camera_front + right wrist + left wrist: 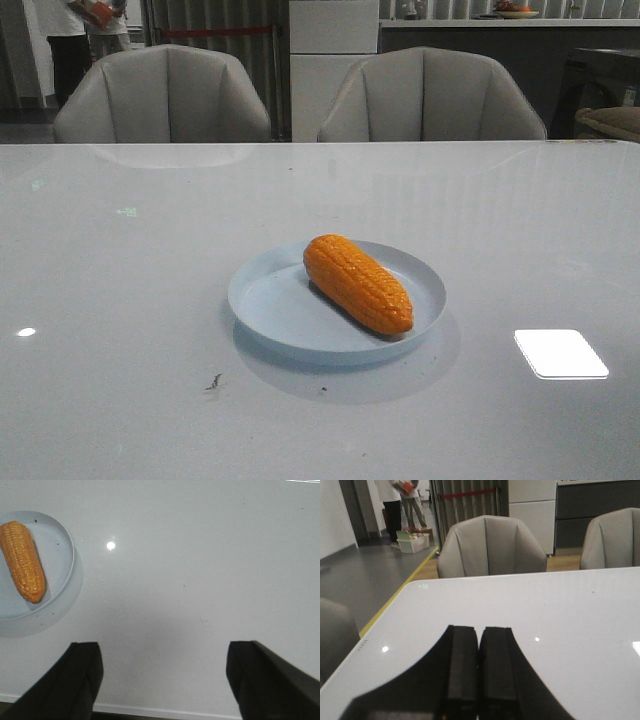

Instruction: Place corn on plate with both arms

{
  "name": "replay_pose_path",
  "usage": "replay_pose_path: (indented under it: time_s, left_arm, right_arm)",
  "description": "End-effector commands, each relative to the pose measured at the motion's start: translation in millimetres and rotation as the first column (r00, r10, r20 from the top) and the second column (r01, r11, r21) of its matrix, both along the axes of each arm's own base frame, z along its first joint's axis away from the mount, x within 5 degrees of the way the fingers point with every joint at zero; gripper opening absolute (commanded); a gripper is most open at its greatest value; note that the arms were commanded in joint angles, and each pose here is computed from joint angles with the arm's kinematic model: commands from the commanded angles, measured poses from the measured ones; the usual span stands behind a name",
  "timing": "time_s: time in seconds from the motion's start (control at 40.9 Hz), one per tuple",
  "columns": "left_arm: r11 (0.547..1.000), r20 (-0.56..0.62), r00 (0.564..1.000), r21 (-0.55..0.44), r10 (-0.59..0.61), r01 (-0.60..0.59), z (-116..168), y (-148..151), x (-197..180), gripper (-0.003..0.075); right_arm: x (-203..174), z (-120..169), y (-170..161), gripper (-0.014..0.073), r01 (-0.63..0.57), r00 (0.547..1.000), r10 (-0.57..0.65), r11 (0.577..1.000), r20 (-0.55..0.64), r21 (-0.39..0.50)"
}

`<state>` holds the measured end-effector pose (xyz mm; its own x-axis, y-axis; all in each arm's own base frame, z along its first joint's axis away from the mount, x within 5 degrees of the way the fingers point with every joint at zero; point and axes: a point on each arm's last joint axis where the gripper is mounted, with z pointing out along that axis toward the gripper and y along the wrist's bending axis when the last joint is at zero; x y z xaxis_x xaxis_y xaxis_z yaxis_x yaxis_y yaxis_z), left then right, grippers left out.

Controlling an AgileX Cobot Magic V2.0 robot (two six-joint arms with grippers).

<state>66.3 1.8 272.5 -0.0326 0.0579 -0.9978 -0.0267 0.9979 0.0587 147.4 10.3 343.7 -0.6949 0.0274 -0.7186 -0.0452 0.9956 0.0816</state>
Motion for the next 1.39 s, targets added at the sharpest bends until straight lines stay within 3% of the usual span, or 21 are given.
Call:
replay_pose_path:
  time_s: [0.0, 0.293, 0.415, 1.026, 1.148, 1.221, 1.368]
  left_arm:
    - [1.0, 0.145, 0.989, 0.018, 0.002, -0.004, -4, 0, -11, 0.009]
    - [0.996, 0.129, 0.992, -0.093, 0.007, 0.005, -62, 0, -10, 0.009]
    - [0.995, 0.081, 0.997, -0.095, 0.001, 0.006, -65, 0, -10, 0.009]
    - [0.995, 0.083, 0.997, -0.095, 0.002, 0.006, -65, 0, -10, 0.009]
    - [0.995, 0.083, 0.997, -0.095, 0.002, 0.006, -65, 0, -10, 0.009]
    - [0.995, 0.083, 0.997, -0.095, 0.002, 0.006, -65, 0, -10, 0.009]
    - [0.995, 0.083, 0.997, -0.095, 0.002, 0.006, -65, 0, -10, 0.009]
  right_arm:
    - [1, 13, -1, 0.0613, 0.008, 0.996, -0.007, 1.0, 0.091, -0.003]
    - [1, 13, -1, 0.0613, 0.007, 0.996, -0.007, 1.0, 0.086, -0.004]
    - [1, 13, -1, 0.0613, 0.007, 0.996, -0.007, 1.0, 0.087, -0.004]
    - [1, 13, -1, 0.0613, 0.007, 0.996, -0.007, 1.0, 0.087, -0.004]
    - [-2, 12, -6, 0.0611, 0.018, 0.995, -0.012, 0.998, 0.096, -0.065]
    - [-10, 13, -6, 0.0535, 0.022, 0.99, -0.013, 0.998, 0.141, -0.064]
    - [-33, 4, -6, 0.0232, 0.033, 0.953, -0.019, 0.999, 0.302, -0.041]
